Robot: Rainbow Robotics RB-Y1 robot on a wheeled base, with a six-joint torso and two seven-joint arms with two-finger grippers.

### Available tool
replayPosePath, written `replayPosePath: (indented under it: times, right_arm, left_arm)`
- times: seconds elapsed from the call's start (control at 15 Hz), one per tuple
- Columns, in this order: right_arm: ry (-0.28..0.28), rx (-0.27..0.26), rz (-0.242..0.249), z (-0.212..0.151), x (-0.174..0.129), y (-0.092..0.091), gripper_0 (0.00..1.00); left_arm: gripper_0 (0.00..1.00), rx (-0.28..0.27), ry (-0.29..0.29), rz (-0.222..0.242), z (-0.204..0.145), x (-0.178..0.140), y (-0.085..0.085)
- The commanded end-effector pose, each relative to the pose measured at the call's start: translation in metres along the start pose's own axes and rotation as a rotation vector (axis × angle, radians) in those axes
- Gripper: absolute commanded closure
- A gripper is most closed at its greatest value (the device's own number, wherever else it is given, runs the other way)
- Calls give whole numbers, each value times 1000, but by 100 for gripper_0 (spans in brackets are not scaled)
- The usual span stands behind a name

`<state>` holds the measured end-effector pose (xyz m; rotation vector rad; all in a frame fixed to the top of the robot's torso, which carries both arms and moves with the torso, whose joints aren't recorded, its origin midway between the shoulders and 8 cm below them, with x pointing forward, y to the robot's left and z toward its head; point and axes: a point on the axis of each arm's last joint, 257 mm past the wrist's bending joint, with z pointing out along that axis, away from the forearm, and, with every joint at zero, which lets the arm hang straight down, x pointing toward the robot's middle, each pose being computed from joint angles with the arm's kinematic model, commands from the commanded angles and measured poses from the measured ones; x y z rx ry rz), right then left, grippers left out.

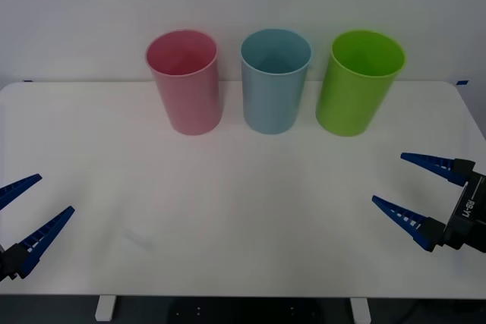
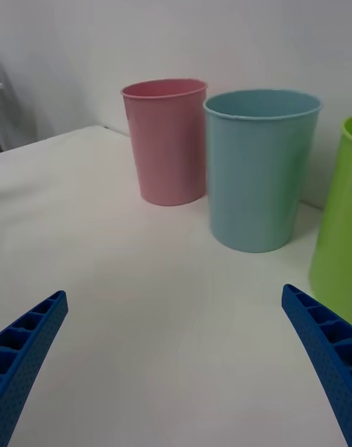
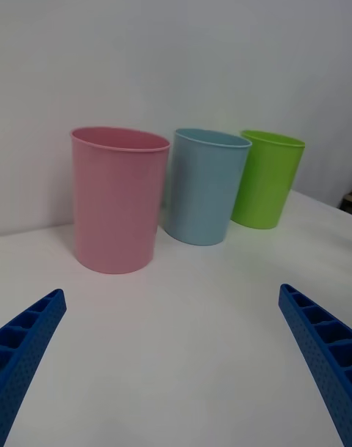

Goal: Grasp the object on the table and drop it into the matching bin: aluminum can to the light blue bin, PET bottle to the pink bin.

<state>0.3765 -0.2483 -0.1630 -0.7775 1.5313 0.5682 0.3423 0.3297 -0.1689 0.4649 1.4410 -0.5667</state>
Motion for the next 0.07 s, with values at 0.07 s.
replayPosePath:
  times: [0.07]
  right_arm:
    - [0,0,0,0,0,0,0]
  left_arm:
    - [0,0,0,0,0,0,0]
